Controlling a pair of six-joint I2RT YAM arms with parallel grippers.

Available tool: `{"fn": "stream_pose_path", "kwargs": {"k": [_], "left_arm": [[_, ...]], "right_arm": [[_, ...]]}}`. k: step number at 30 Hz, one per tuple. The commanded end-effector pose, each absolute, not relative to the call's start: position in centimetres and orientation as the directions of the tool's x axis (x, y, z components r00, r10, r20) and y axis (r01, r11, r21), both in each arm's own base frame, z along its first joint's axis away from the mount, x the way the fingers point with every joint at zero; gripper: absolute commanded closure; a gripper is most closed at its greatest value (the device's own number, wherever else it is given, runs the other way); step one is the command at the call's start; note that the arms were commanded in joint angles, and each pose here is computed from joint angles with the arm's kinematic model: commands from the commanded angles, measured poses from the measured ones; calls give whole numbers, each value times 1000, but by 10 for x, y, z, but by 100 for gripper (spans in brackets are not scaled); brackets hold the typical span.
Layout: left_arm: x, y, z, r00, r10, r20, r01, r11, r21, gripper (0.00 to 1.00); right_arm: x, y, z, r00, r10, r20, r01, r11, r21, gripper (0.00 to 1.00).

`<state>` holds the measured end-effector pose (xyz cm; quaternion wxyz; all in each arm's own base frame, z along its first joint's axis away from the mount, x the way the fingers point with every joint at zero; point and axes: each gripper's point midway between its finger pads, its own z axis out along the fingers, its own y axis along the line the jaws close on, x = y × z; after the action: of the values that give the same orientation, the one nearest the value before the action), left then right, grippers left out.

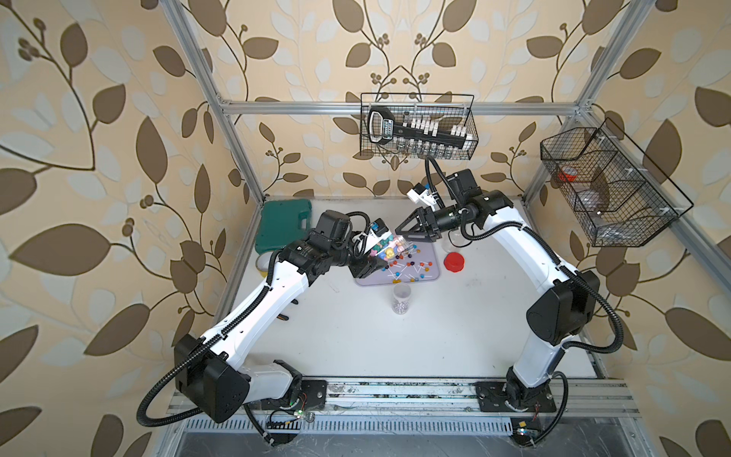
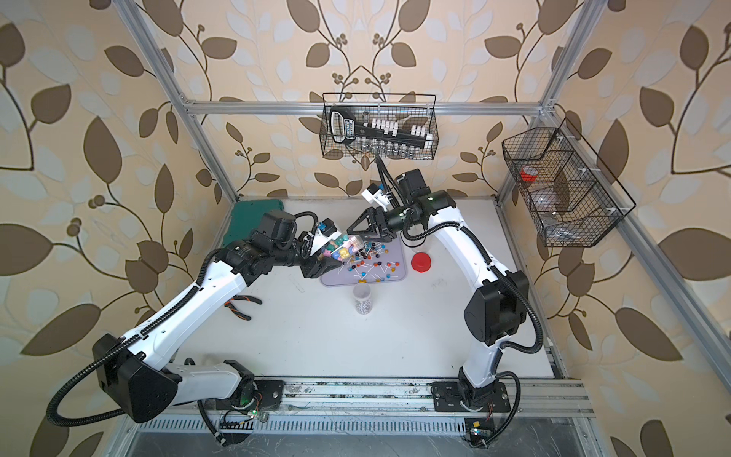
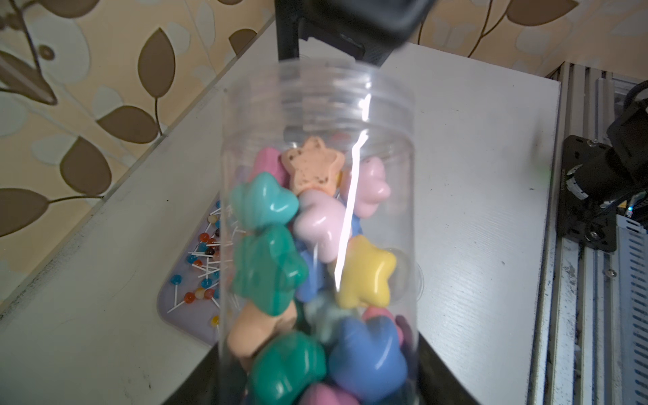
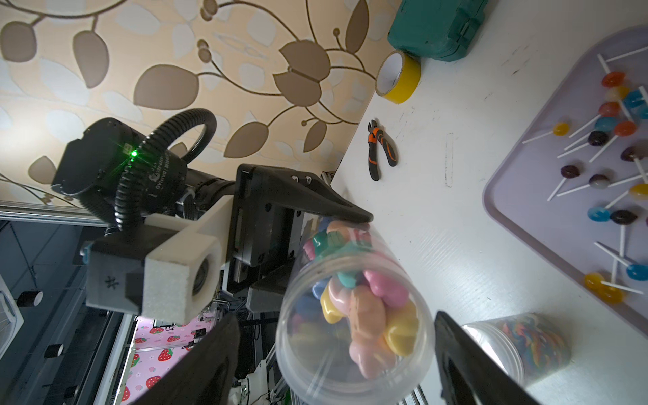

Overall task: Pour the candies out of the jar
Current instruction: Unscrew the lid from the jar.

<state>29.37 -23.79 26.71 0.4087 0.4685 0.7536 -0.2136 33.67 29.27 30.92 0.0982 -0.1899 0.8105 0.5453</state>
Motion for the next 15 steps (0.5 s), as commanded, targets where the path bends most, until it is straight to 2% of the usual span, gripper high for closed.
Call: {"fn": "stream_pose_path", "kwargs": {"k": [1, 7, 15], "left_arm": [[297, -247, 308, -114, 475, -873, 887, 445, 126, 44], [298, -247, 308, -115, 475, -872, 887, 445, 126, 44], [298, -248, 309, -114, 470, -875, 887, 444, 123, 44]], "right_arm": [[334, 292, 314, -889, -213, -406, -456, 339, 823, 20], [333, 290, 312, -885, -220, -410, -464, 354, 812, 35], [332, 289, 308, -876, -236, -420, -480, 370, 795, 36]]}}
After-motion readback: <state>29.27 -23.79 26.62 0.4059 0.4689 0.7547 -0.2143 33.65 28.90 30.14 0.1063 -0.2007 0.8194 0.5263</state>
